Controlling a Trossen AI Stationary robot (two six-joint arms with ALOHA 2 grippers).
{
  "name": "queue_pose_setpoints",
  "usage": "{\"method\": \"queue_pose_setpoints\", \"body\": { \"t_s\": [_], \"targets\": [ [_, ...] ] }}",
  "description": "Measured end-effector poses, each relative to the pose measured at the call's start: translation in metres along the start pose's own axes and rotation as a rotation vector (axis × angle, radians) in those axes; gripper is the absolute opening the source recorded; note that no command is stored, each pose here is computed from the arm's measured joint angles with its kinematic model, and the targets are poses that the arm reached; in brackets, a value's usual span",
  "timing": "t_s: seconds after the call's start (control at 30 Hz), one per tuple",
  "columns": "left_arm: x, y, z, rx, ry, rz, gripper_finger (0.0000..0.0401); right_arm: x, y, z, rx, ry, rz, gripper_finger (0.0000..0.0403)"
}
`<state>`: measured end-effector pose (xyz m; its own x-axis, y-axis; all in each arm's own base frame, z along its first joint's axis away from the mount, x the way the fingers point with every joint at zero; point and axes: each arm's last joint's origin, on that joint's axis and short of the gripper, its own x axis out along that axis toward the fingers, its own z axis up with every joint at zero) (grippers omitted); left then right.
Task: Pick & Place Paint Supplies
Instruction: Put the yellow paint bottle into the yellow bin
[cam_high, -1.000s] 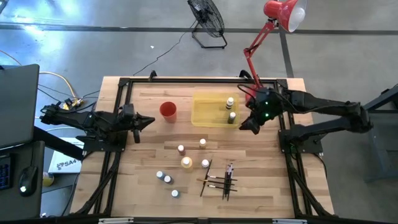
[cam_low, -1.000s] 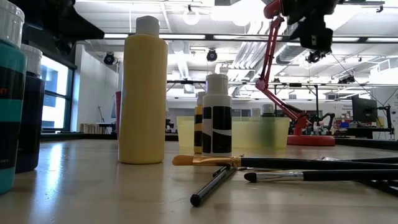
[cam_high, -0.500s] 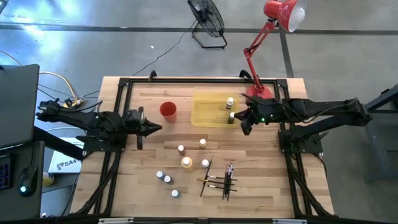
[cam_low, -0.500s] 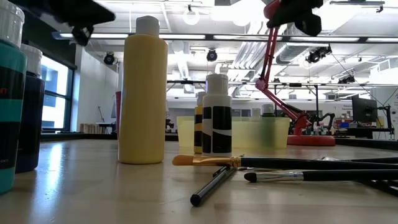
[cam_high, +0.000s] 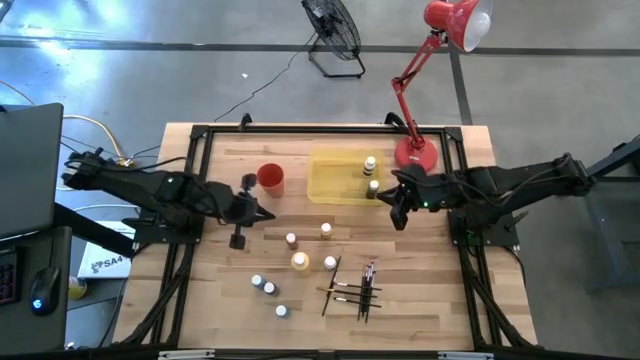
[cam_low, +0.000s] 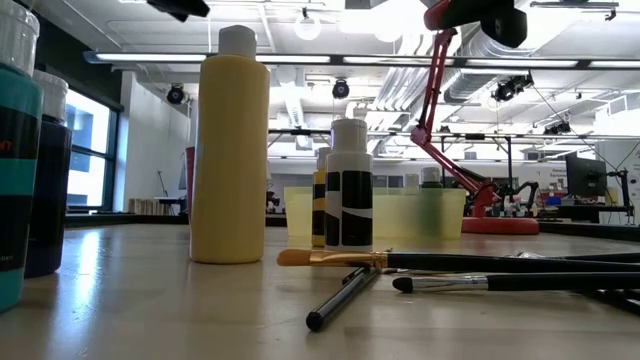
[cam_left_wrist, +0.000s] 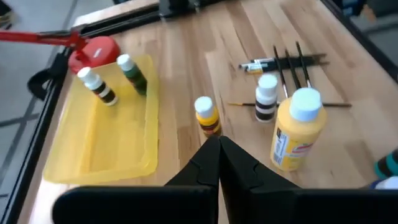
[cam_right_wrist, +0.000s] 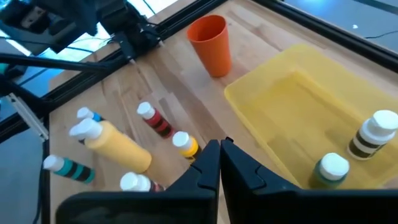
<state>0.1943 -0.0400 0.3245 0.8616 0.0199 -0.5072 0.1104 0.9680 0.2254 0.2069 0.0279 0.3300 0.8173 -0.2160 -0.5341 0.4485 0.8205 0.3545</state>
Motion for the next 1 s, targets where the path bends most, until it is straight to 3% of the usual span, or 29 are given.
{"method": "queue_pose_setpoints", "body": {
  "t_s": [0.13, 0.3, 0.67, 1.0],
  "targets": [
    [0.015, 0.004, 0.001, 0.0, 0.018, -0.042, 0.0, -0.001, 0.003, -0.002, 0.023, 0.005, 0.011, 0.0003],
    [0.032, 0.03, -0.001, -0.068, -0.015, -0.131, 0.0, -0.003, 0.005, -0.004, 0.012, -0.007, 0.005, 0.0003],
    [0.076, 0.066, -0.011, -0.025, -0.082, -0.303, 0.0, -0.002, 0.006, -0.005, 0.005, -0.01, -0.009, 0.0004],
    [0.119, 0.072, -0.012, -0.013, -0.145, -0.27, 0.0013, -0.002, 0.006, -0.006, 0.002, -0.008, -0.011, 0.0003]
  ]
}}
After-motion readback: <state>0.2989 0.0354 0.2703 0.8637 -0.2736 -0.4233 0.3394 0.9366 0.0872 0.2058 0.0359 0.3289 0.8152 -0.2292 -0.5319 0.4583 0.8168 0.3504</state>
